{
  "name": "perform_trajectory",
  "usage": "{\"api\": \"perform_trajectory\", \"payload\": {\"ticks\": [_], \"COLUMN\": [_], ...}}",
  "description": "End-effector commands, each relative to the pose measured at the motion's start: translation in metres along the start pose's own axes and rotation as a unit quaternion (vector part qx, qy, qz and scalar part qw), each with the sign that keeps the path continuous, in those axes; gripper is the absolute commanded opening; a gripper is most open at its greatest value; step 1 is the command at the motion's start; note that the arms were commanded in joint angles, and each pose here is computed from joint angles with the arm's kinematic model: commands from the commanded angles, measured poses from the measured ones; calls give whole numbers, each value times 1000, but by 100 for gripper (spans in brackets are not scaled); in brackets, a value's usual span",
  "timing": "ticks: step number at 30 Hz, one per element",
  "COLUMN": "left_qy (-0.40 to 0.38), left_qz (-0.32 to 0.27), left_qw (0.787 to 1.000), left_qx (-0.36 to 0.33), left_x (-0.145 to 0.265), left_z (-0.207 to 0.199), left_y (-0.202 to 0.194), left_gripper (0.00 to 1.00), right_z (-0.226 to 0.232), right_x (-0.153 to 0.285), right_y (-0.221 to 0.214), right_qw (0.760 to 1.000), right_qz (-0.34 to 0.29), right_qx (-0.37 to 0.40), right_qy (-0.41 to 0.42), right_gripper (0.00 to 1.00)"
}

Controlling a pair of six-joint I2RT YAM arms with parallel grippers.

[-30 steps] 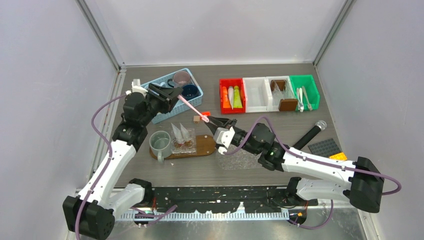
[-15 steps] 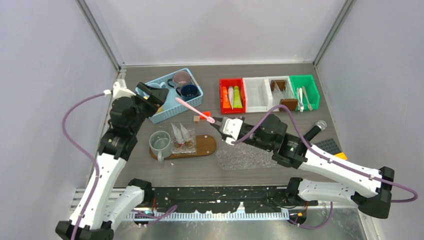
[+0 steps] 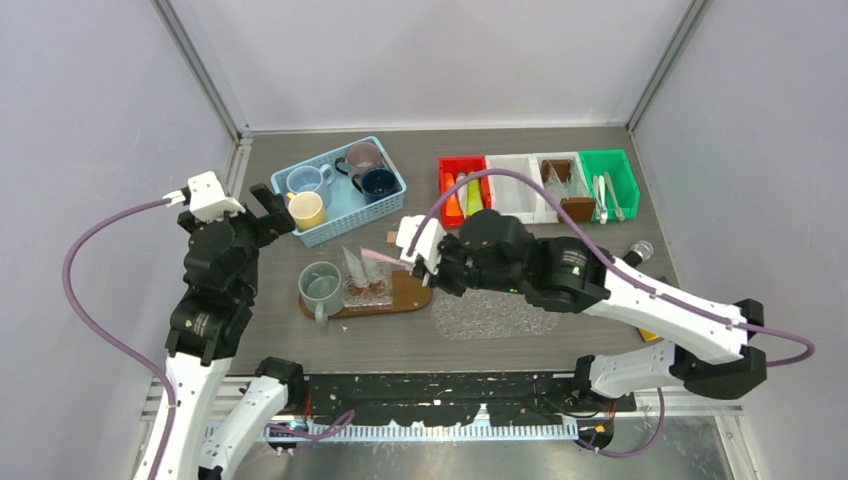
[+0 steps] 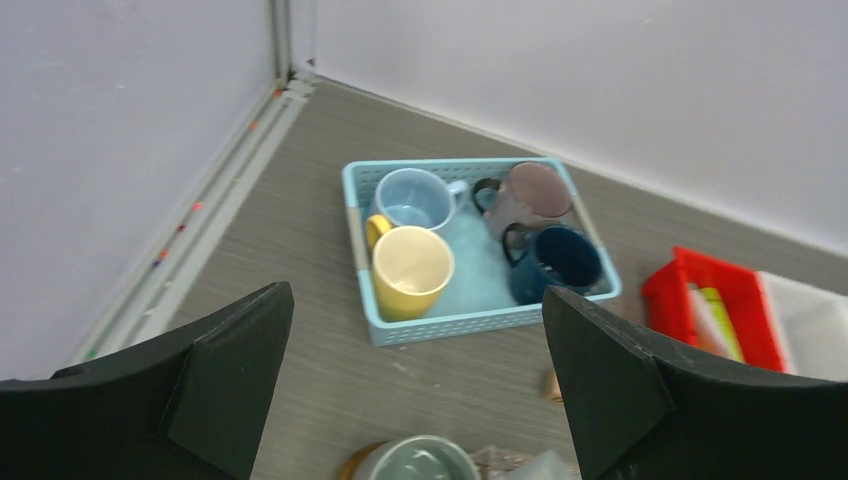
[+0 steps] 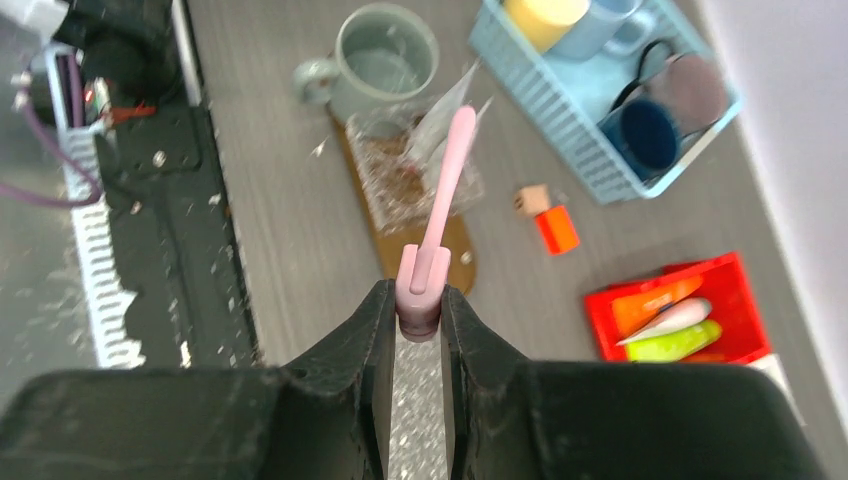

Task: Prepare toiletry sets of a toothbrush and toothpaste on the tray
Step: Pick up the toothbrush from the storage box.

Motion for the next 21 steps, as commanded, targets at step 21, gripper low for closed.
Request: {"api": "perform_trajectory", "payload": {"ticks": [21], "left_qy": [121], "left_qz": [38], "left_qw": [981], "left_qx": [-145], "left_x": [-19], "left_z": [36], "left_y": [-60], "left_gripper": [100], "right_z": [41], "right_x": [-21], "right_y": [-10], "right_qw": [984], "right_qz": [179], "right_qx": [-16], "right_qy": [-19], "right_gripper": [0]}}
Point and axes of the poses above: each gripper's point midway between its finger pads, its own x axis back along the fingers, its own z axis along the line the jaws close on, y = z × x, the point moved 5 cm from there along x, back along the fingers, and after that the axes turned 13 degrees about -x, right-handed, at the moved point
